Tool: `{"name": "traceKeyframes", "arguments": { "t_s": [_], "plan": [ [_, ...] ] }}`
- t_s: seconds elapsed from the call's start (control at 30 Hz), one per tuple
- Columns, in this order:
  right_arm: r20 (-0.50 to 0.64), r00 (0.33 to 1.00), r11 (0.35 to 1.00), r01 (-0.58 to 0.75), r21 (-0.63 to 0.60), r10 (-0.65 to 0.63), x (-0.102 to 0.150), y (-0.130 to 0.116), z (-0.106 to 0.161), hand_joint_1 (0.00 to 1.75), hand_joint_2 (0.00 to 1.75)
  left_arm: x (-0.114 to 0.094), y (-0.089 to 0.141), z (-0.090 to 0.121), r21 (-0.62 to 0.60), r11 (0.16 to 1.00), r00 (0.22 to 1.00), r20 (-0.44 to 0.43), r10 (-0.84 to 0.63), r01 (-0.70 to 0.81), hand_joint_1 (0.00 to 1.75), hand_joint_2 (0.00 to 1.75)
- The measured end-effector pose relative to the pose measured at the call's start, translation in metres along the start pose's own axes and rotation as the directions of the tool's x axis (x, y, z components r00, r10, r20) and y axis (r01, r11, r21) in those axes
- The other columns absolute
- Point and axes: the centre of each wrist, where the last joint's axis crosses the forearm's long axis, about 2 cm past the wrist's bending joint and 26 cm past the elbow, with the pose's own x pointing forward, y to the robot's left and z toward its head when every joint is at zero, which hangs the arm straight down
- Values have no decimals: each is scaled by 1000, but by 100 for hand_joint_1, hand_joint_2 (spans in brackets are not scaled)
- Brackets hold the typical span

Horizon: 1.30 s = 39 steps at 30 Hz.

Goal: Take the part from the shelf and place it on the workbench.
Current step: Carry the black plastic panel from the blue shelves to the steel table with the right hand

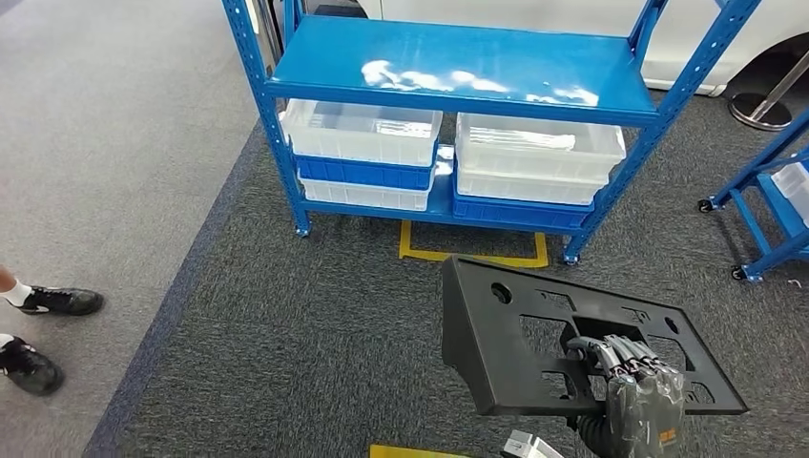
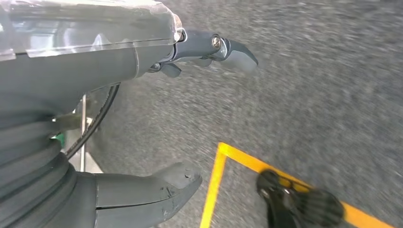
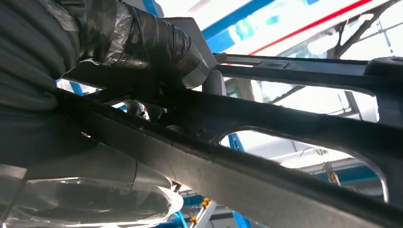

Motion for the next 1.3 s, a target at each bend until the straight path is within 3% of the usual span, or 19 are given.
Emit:
{"name": "traceKeyframes", "arguments": {
  "t_s": [0.73, 1.3],
  "plan": [
    [27, 994, 995, 102, -4, -102, 11, 12, -11, 175, 175, 1, 2, 0, 18, 1000, 996, 86, -25, 23, 0, 175],
    [36, 987, 988, 156, -19, -155, 23, 12, -14, 175, 175, 0, -2, 0, 31, 999, 999, 15, -34, 33, 0, 175]
  ]
}}
